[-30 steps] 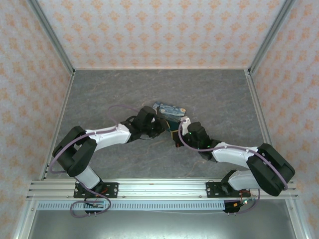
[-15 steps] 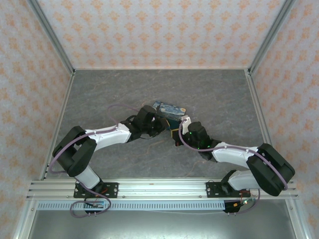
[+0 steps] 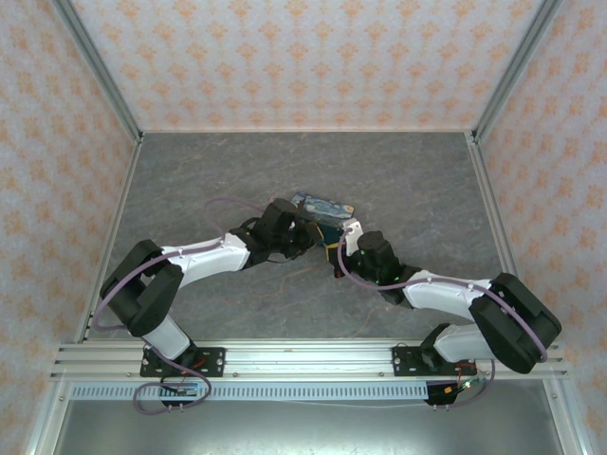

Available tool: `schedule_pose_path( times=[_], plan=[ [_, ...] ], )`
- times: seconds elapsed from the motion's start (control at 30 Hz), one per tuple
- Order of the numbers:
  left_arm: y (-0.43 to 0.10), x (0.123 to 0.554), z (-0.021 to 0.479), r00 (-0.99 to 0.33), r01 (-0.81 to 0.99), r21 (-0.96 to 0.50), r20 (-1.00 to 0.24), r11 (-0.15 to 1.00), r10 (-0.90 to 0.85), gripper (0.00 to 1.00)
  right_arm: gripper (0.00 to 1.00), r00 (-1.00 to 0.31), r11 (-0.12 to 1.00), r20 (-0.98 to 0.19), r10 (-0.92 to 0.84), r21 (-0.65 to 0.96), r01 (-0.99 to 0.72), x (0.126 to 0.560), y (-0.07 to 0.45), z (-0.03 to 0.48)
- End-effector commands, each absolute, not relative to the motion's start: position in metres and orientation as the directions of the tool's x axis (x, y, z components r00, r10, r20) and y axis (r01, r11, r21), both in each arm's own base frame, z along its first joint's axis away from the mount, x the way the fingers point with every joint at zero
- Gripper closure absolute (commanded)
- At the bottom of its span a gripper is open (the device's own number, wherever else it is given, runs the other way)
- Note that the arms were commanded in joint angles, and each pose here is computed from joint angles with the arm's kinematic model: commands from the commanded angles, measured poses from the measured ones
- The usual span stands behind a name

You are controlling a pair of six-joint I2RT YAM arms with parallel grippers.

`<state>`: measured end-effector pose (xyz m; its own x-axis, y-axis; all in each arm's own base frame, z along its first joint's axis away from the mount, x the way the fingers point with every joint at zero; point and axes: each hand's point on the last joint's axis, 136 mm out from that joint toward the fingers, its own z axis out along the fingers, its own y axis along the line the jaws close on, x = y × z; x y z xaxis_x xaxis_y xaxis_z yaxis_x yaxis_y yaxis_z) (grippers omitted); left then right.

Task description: Unlock a padlock with a key

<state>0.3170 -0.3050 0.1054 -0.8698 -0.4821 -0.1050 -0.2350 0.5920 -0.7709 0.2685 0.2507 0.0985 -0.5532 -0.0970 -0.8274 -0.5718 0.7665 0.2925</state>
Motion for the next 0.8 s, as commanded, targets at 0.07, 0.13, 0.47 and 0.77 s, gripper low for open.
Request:
schedule_pose_path(
  times=[0.07,0.13,0.47,0.77],
  plan=[
    [-0.331,0.306,0.127,-0.905,-0.196,-0.811,-0.068,0.552,-0.421,0.86,1.0,-0.42,0.726,-0.906,-0.052,0.254,-0.638,0.283,0.268,0.143],
    [-0.333,0.305,0.128,-0.906,-0.198,-0.811,-0.063,0.55,-0.419,0.86,1.0,-0.413,0.72,-0.91,-0.043,0.258,-0.644,0.284,0.27,0.145],
    [-0.342,0.303,0.125,-0.911,-0.209,-0.814,-0.04,0.542,-0.411,0.86,1.0,-0.355,0.726,-0.934,-0.025,0.228,-0.649,0.288,0.269,0.156],
    [-0.34,0.301,0.117,-0.909,-0.207,-0.807,-0.05,0.553,-0.413,0.86,1.0,-0.426,0.65,-0.902,0.073,0.367,-0.665,0.289,0.272,0.164]
  ],
)
